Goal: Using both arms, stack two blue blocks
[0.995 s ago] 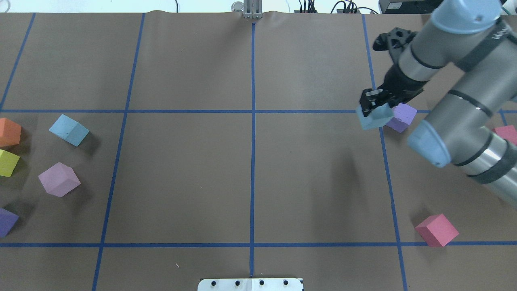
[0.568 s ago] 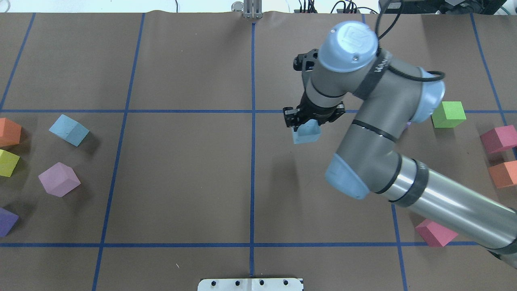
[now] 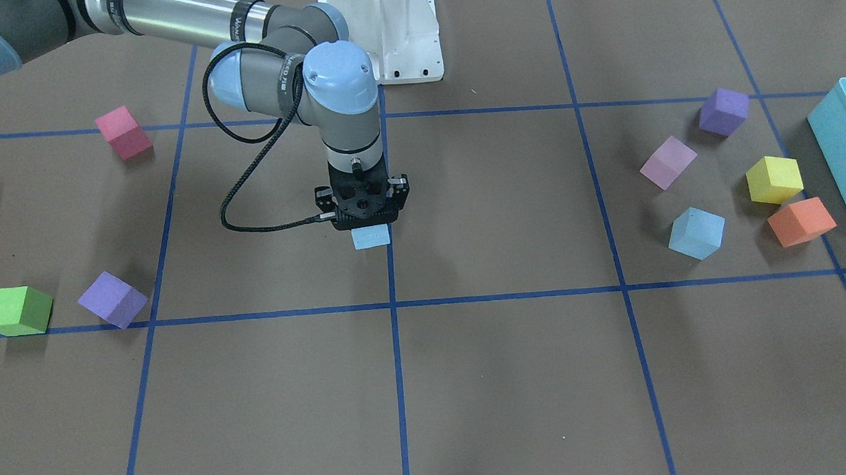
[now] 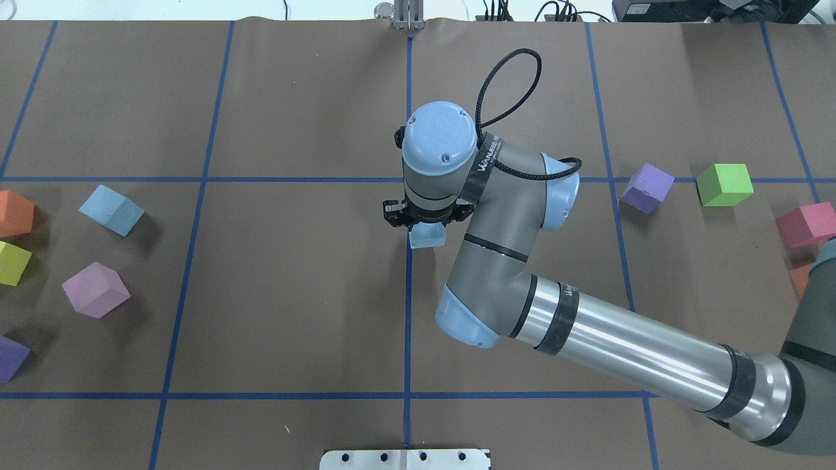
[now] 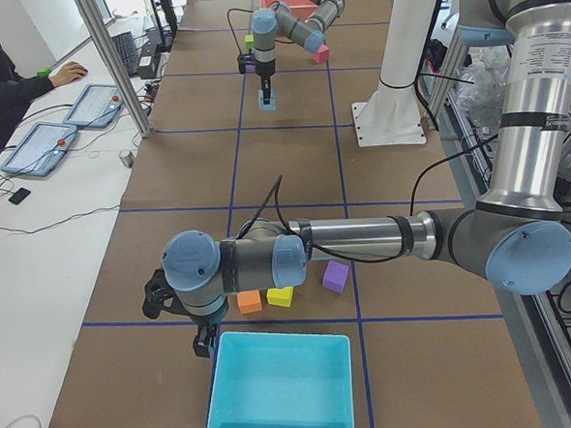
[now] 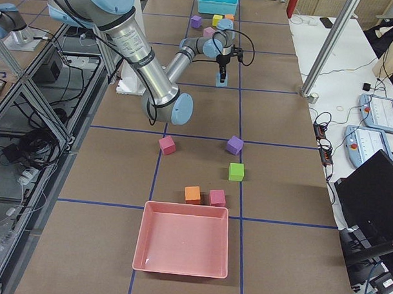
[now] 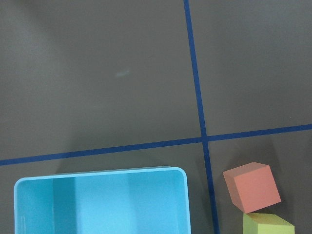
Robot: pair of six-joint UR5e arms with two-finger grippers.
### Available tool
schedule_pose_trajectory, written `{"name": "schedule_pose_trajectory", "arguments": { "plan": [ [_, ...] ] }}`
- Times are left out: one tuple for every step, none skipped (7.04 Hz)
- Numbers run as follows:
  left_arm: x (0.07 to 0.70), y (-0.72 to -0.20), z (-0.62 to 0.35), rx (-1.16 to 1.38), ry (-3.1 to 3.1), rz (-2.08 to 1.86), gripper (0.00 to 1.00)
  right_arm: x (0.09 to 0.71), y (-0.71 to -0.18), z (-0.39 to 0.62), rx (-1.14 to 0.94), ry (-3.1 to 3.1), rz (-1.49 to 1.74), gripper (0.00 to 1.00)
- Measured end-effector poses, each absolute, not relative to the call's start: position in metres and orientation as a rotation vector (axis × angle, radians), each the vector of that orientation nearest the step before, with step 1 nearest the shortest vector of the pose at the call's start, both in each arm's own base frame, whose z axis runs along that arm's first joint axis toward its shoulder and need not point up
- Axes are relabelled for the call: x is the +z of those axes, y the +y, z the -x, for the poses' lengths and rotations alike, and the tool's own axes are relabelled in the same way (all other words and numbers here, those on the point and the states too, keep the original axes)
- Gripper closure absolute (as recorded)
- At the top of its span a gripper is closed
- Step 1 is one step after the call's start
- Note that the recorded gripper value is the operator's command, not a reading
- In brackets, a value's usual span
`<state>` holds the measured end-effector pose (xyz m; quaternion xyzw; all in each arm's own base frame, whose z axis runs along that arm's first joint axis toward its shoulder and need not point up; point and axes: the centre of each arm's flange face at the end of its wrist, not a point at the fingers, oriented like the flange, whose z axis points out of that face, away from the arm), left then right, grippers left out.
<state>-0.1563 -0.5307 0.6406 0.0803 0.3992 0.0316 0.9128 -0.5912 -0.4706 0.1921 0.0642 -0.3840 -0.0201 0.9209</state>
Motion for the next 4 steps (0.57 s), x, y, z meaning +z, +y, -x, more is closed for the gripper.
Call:
{"name": "schedule_pose_trajectory", "arguments": {
  "plan": [
    [0.64, -0.531, 0.156, 0.066, 0.822, -0.167, 0.02, 0.195, -0.466, 0.603, -0.03, -0.797, -0.134, 0.41],
    [0.64, -0.531, 0.156, 0.066, 0.822, -0.167, 0.02, 0.193, -0.46, 0.611, -0.017, -0.806, -0.127, 0.41],
    [0.64, -0.531, 0.156, 0.065, 0.822, -0.167, 0.02, 0.19, -0.455, 0.617, -0.006, -0.81, -0.117, 0.41],
    [0.64, -0.53, 0.157, 0.065, 0.822, -0.166, 0.02, 0.189, -0.453, 0.621, 0.007, -0.812, -0.108, 0.41]
  ]
}}
